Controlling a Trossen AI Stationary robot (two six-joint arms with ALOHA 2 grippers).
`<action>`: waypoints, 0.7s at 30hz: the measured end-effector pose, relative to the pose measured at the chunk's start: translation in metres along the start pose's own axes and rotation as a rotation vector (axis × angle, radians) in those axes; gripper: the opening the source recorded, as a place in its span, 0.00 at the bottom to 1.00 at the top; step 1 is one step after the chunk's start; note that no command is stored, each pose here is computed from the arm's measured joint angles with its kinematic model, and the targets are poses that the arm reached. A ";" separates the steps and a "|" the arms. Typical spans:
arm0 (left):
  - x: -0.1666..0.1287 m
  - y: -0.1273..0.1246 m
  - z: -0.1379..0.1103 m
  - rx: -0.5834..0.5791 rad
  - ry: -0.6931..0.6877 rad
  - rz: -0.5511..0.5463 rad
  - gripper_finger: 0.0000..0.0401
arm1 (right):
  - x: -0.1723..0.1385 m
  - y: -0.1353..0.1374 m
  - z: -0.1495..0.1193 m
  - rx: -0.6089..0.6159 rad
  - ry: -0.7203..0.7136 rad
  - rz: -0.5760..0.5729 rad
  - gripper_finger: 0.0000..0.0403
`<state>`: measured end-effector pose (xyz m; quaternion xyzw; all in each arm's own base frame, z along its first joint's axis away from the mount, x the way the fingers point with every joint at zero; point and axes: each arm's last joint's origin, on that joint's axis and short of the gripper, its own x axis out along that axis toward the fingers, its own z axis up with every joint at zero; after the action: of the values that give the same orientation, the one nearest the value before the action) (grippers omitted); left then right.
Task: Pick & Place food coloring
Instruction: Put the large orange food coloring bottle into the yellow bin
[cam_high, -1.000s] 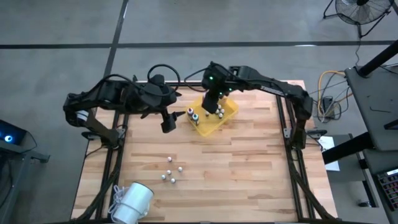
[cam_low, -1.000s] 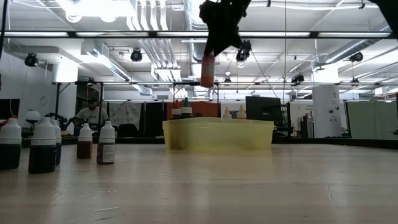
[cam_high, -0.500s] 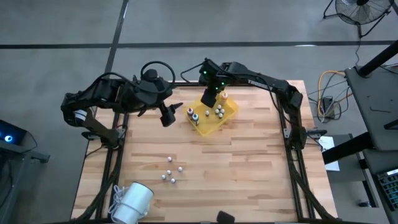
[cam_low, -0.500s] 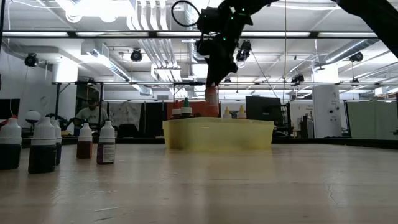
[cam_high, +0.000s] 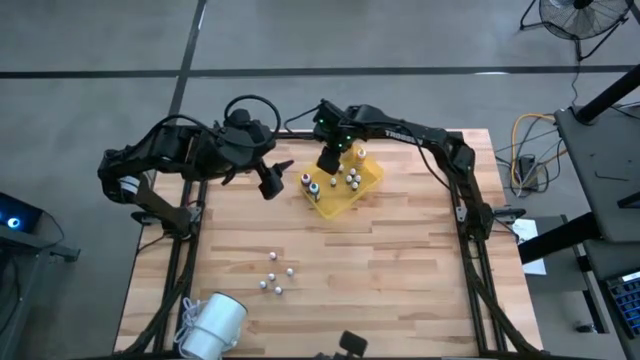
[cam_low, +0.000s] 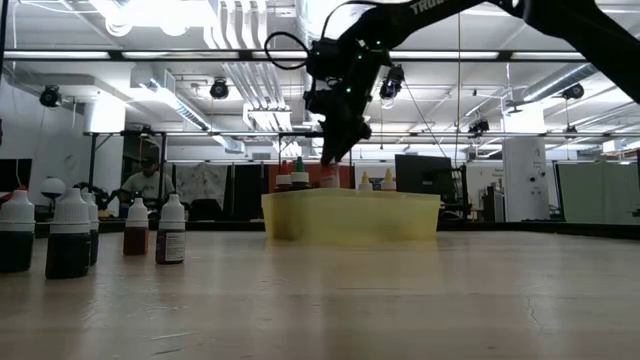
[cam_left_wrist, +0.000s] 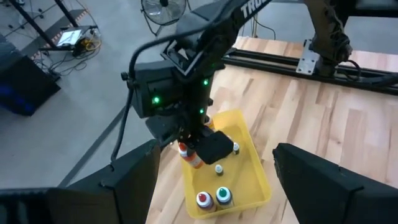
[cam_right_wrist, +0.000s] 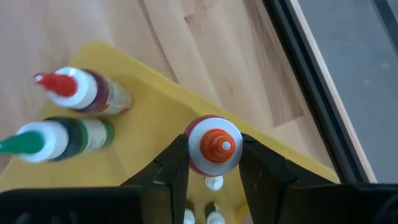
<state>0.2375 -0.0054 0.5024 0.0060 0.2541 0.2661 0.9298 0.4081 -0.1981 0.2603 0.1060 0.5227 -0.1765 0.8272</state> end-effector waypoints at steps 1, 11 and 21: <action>0.000 0.000 0.000 -0.003 0.000 0.001 0.71 | 0.003 0.000 0.000 0.001 0.000 -0.002 0.27; 0.000 0.000 -0.001 -0.014 0.005 0.009 0.71 | 0.017 -0.001 0.001 0.005 -0.012 -0.008 0.27; 0.000 0.001 -0.001 -0.019 0.002 0.016 0.71 | 0.034 0.000 -0.009 0.018 0.012 -0.011 0.27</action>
<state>0.2367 -0.0049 0.5021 -0.0012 0.2525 0.2760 0.9274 0.4137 -0.2012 0.2260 0.1116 0.5265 -0.1849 0.8223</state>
